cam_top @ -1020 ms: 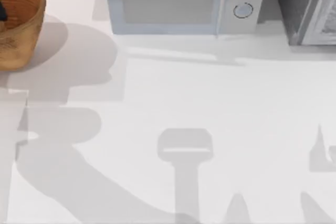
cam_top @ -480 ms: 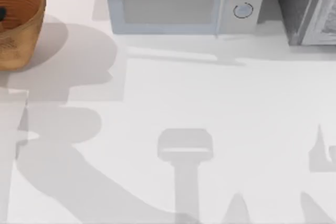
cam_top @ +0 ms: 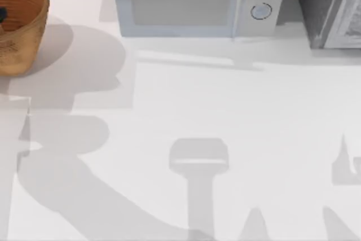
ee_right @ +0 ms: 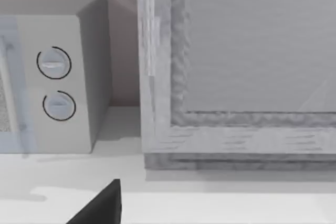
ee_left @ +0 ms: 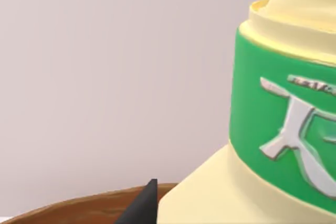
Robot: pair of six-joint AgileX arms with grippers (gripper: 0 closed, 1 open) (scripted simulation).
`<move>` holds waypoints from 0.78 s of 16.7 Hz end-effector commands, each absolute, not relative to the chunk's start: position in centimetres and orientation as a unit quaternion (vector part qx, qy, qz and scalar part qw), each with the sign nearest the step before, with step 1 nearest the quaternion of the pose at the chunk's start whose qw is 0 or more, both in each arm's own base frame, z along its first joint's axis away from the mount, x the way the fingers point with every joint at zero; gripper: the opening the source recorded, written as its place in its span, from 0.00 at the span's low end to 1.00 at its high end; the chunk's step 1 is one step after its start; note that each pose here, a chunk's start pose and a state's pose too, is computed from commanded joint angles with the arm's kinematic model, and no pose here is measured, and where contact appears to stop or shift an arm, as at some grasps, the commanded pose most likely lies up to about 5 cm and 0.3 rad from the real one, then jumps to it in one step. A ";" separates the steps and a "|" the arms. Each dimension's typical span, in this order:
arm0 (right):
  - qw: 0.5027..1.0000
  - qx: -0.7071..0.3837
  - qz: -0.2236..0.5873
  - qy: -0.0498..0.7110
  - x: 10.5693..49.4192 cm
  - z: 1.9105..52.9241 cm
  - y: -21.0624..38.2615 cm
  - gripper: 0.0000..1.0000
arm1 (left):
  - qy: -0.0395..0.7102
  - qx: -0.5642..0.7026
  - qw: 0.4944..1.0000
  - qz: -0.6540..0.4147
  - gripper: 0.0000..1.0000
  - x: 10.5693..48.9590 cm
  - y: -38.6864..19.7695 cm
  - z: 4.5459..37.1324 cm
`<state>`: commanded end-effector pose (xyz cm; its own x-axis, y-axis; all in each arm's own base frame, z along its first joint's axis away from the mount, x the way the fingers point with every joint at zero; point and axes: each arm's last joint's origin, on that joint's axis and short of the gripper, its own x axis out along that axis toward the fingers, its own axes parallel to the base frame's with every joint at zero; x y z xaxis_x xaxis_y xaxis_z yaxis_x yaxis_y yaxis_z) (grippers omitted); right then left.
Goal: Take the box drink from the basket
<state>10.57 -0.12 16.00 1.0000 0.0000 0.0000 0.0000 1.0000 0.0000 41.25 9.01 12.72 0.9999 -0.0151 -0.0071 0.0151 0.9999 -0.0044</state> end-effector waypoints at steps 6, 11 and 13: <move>1.000 0.000 0.000 0.000 10.6 16.0 -0.1 1.00 | 0.006 -0.003 1.000 -0.004 0.00 41.3 9.3 14.2; 1.000 0.000 0.000 0.000 10.6 16.0 -0.1 1.00 | 0.003 -0.002 1.000 -0.004 0.00 42.0 9.5 19.1; 1.000 0.000 0.000 0.000 10.6 16.0 -0.1 1.00 | 0.001 -0.001 1.000 -0.005 0.00 42.0 9.5 21.7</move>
